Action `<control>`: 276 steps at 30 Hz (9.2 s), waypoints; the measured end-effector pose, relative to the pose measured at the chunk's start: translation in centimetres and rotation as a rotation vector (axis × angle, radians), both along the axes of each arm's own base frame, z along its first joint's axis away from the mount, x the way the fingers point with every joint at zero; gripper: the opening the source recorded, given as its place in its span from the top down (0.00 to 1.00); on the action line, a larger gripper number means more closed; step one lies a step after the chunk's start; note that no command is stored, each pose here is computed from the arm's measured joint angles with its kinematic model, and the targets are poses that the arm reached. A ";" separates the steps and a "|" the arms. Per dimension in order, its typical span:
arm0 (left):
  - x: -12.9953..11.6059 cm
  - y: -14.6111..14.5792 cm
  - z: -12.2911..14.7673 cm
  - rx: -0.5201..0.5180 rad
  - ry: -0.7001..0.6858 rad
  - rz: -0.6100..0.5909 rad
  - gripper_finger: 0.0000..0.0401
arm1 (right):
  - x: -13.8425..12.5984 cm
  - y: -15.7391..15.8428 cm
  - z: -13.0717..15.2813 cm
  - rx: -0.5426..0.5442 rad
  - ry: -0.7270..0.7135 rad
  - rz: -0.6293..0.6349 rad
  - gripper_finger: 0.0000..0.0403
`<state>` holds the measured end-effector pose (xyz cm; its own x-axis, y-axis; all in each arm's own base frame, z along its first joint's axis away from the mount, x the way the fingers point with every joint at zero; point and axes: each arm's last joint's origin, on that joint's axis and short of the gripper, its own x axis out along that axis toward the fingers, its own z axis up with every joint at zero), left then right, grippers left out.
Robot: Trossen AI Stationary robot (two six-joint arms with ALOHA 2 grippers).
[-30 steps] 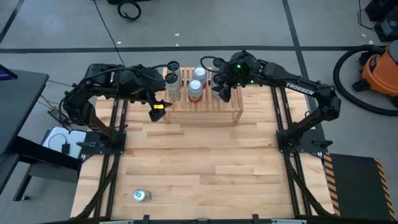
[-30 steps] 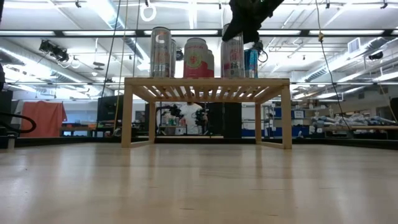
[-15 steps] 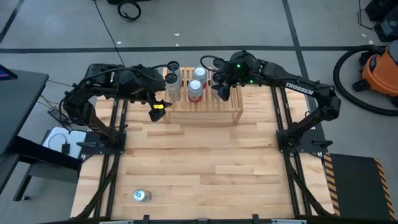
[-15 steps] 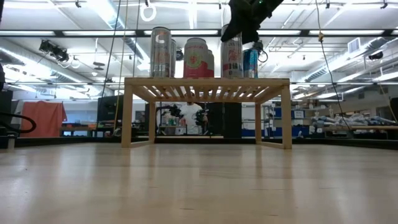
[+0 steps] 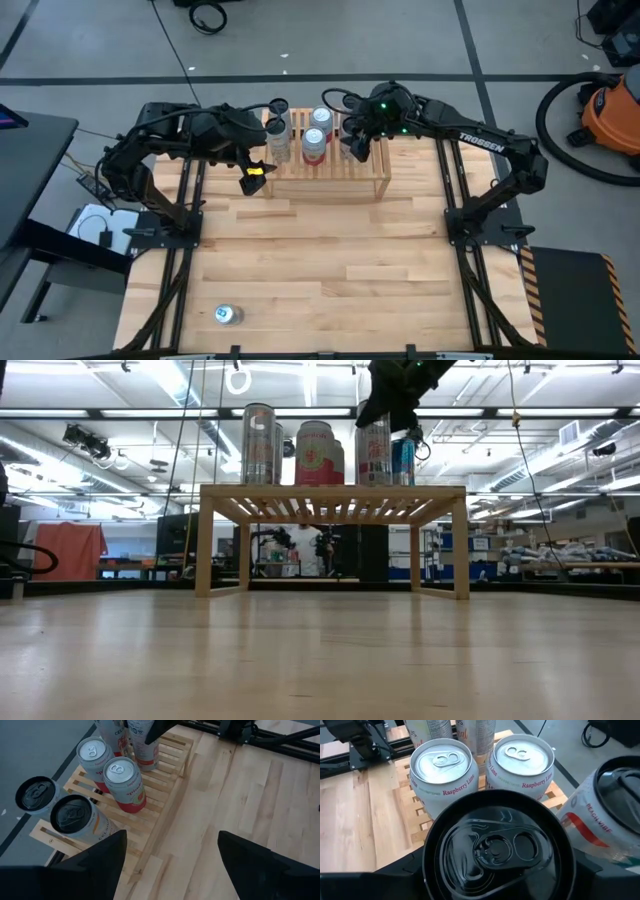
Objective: Place canned beverage on shelf
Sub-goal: Put the white pink soda can on the shelf aligned with the other white pink soda can, then put the blue soda can on the shelf aligned with the other blue soda can
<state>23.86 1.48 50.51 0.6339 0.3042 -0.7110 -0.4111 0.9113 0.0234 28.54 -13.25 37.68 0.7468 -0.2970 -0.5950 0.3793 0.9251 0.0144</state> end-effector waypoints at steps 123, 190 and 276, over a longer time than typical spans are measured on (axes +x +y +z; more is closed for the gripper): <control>-2.1 -2.4 1.1 -0.051 -0.100 0.042 0.21 | 3.0 16.6 2.9 0.148 -0.379 0.651 0.01; -3.1 -17.8 -13.1 -0.149 0.293 -0.072 0.21 | 2.9 28.8 1.4 0.071 -0.447 0.735 0.01; -4.2 -27.3 -25.1 -0.507 0.566 0.121 0.29 | 3.0 28.8 1.4 0.133 -0.447 0.711 0.01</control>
<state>19.68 -25.80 25.39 0.1150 -0.1018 -0.9881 -0.5583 0.8162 -0.1491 31.50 15.52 39.10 0.9024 0.3837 -0.1962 -0.3591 0.9212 0.1499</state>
